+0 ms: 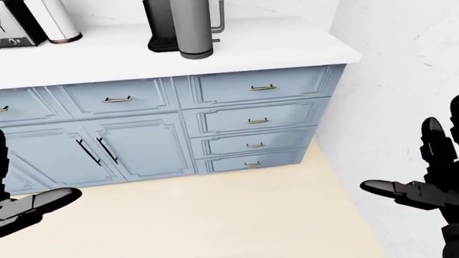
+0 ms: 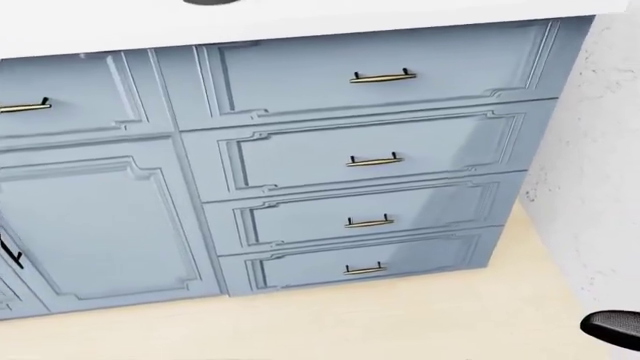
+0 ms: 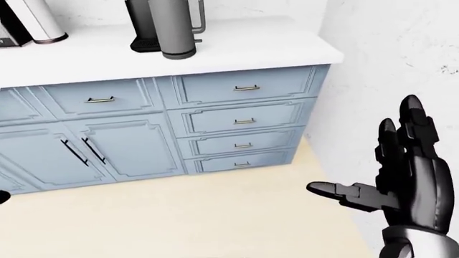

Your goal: Close the lid of the electric kettle.

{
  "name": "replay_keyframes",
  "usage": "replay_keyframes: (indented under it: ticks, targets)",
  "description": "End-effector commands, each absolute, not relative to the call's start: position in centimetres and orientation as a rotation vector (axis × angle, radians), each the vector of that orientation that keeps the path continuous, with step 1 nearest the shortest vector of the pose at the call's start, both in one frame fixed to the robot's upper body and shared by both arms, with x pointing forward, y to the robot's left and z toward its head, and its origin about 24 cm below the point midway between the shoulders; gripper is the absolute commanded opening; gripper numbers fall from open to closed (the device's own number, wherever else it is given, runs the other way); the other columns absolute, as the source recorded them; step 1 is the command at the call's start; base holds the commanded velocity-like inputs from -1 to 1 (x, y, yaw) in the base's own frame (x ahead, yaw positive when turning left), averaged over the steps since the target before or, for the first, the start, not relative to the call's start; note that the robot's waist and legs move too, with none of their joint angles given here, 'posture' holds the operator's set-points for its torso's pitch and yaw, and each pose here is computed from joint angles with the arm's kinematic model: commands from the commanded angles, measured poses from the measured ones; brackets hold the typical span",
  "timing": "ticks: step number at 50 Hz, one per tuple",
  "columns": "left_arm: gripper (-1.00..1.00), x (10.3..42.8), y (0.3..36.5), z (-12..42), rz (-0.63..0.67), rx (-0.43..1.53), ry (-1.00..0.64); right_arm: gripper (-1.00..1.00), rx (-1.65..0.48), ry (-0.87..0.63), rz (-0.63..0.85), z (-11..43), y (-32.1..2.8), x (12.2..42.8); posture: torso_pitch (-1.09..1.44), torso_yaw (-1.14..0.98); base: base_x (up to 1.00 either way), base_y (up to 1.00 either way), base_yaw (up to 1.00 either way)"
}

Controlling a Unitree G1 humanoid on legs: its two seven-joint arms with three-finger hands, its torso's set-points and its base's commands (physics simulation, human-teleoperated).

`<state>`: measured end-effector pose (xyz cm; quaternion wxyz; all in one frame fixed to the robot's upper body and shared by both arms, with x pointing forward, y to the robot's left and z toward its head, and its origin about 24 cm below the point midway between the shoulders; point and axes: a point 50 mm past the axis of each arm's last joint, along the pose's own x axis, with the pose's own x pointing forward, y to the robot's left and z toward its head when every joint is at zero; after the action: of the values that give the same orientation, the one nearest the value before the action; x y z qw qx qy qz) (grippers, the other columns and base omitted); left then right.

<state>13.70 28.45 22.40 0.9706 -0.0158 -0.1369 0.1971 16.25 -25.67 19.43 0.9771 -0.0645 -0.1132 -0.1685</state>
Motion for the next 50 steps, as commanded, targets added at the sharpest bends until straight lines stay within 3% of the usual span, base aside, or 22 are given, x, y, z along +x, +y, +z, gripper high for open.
replay_keyframes:
  ticks: [1,50]
  targets:
    - [1.0,13.53,28.11,23.15,0.385,-0.007,-0.328,1.0,-0.155,-0.273,-0.347,20.17,-25.59,15.97,0.0,0.0,0.0,0.2,0.0]
    - [1.0,13.53,28.07,22.99,0.384,-0.005,-0.325,1.0,-0.157,-0.266,-0.348,19.97,-25.51,16.08,0.0,0.0,0.0,0.2,0.0]
